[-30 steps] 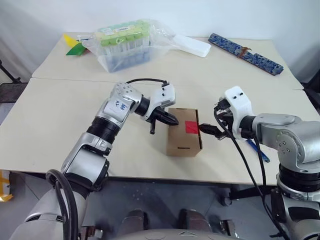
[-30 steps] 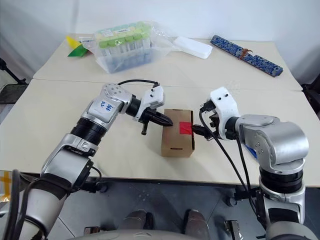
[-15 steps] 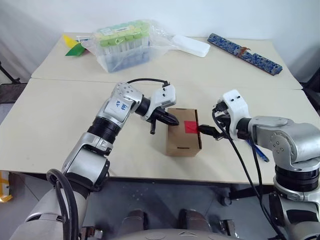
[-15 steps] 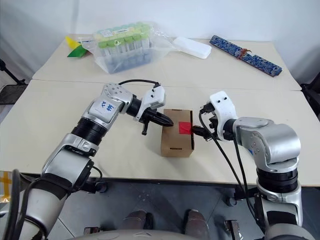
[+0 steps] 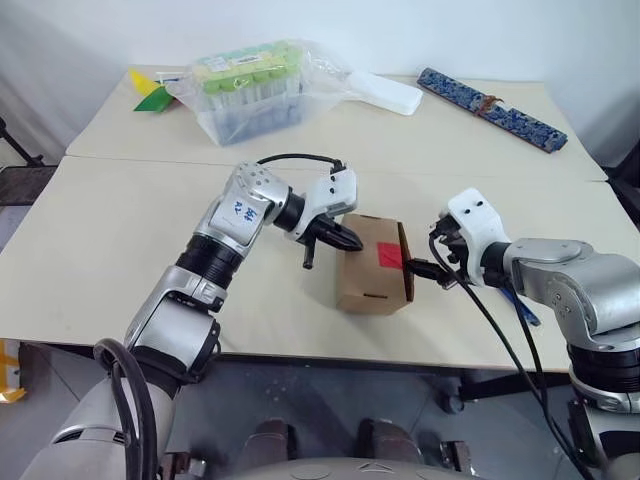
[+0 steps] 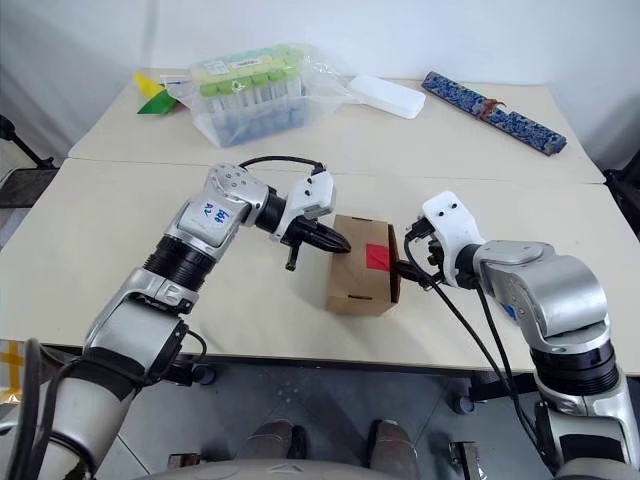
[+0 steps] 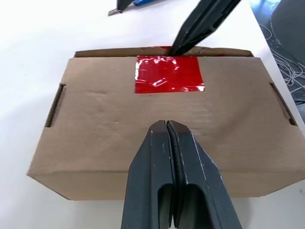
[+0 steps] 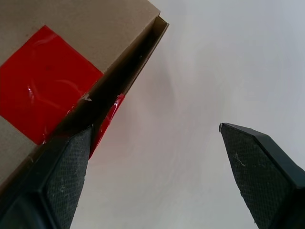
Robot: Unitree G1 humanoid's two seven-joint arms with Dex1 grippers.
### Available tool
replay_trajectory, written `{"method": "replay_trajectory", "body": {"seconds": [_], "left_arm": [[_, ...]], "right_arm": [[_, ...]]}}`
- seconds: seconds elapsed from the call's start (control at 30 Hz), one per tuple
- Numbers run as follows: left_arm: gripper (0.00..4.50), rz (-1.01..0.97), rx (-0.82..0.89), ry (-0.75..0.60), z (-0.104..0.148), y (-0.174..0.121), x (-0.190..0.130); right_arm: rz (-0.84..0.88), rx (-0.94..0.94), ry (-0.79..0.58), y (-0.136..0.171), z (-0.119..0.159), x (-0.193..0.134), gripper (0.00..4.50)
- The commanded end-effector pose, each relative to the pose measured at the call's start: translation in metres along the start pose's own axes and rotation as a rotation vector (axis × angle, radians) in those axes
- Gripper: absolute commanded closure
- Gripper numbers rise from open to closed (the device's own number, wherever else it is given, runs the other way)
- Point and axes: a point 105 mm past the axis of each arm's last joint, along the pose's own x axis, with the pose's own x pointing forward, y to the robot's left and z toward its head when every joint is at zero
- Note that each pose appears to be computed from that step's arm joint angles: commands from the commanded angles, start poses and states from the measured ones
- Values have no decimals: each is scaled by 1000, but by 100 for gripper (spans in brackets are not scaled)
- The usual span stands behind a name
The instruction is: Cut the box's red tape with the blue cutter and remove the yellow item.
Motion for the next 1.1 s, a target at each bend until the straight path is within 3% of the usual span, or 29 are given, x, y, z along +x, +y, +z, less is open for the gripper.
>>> {"method": "replay_trajectory", "body": {"seconds": [0.03, 0.33, 0.6, 1.1], "left_arm": [[450, -27, -9, 36, -10, -8, 3], [450, -65, -27, 79, -29, -24, 8], [450, -29, -65, 131, -48, -21, 4], [450, -2, -82, 132, -52, -16, 2]], "right_arm": [[28, 5, 141, 3, -33, 8, 10], [93, -33, 162, 12, -38, 15, 10], [106, -54, 168, 8, -38, 17, 10], [162, -17, 222, -9, -61, 7, 10]]}}
